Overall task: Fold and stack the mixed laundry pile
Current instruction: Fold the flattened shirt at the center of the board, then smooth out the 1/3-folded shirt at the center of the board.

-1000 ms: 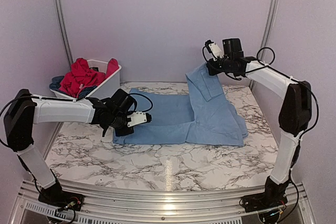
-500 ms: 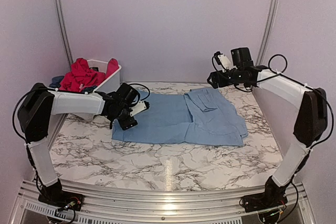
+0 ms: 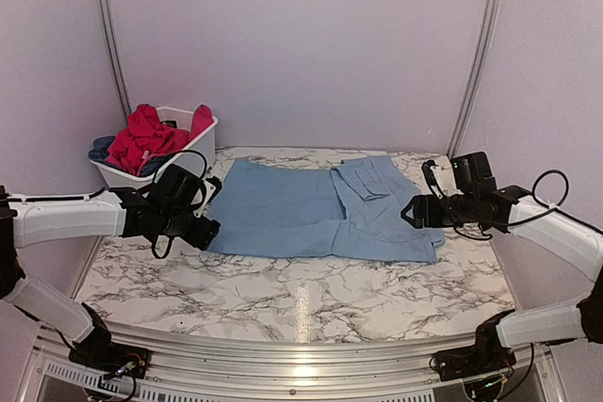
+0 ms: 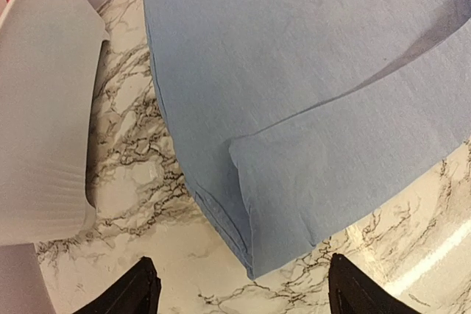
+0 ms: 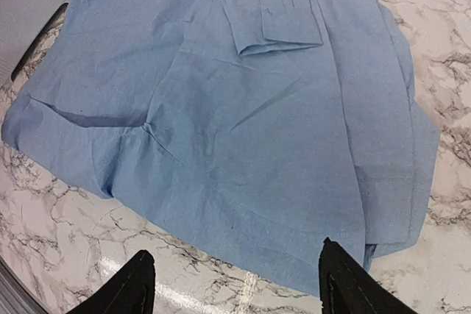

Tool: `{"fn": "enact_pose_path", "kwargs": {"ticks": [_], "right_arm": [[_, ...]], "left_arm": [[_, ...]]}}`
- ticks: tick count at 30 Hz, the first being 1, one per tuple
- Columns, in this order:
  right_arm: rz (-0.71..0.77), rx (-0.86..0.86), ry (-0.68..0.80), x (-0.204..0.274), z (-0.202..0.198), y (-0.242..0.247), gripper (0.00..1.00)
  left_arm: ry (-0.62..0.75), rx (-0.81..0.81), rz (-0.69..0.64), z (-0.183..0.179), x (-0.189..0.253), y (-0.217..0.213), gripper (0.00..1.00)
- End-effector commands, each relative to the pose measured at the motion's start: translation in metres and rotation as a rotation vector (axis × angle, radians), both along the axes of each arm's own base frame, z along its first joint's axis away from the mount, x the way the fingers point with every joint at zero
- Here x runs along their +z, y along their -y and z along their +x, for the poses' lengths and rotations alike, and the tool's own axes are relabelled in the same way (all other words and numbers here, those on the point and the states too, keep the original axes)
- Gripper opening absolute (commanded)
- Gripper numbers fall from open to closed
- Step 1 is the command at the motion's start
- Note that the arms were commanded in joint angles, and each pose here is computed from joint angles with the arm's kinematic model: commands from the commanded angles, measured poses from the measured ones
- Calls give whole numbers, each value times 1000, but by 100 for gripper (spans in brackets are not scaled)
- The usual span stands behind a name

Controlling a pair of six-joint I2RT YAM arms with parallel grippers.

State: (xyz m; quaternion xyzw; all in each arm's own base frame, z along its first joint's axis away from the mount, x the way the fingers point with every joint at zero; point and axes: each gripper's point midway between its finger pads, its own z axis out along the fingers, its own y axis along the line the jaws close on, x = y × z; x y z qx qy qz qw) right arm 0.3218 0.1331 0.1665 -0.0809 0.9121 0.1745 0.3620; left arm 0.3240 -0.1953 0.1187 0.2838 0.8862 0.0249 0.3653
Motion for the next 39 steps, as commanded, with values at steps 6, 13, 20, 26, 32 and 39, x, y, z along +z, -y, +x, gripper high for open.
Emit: {"fn": "enact_pose_path", "kwargs": {"ticks": [6,13,20,26,32,39], "right_arm": [[74,-290,-129,-54,-40,37,61],[-6,-433,-201,-103,-35,74,56],[75,-404,-212,-114,-29,73,58],[89,-378,-225,-125,-26,70,56],[91,-359,-234,-134,-22,67,48],[78,-352,-239,-141,-21,68,28]], "left_arm": [[-77,225,-301,-24,-24,-7,79],[-148,270,-323,-24,-46,-10,74],[-197,280,-386,-27,-55,-12,73],[-219,302,-419,-25,-63,-18,72],[-237,255,-470,-19,-69,-4,58],[-274,237,-491,-13,-82,8,24]]}}
